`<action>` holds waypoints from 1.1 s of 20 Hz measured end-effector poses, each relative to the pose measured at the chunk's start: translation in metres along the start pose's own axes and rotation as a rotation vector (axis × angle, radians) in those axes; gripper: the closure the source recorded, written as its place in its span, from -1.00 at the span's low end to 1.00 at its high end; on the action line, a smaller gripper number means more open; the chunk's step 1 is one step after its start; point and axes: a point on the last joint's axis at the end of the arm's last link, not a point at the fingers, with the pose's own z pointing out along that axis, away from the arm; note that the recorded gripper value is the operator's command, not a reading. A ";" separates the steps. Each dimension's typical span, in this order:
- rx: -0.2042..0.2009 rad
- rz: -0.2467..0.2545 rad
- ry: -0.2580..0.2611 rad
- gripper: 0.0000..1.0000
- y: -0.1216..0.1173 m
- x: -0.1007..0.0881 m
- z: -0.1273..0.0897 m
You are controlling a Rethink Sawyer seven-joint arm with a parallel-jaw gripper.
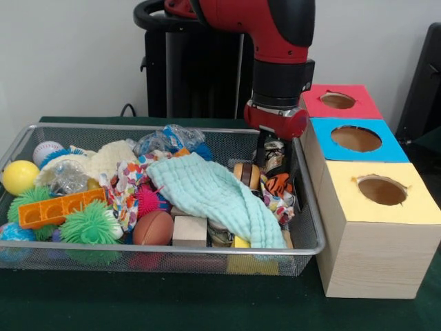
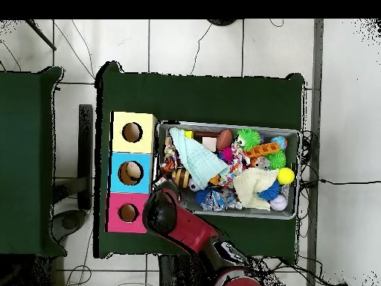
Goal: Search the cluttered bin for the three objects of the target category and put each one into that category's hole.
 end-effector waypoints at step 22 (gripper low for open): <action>-0.097 -0.004 -0.019 -1.00 0.046 -0.005 -0.027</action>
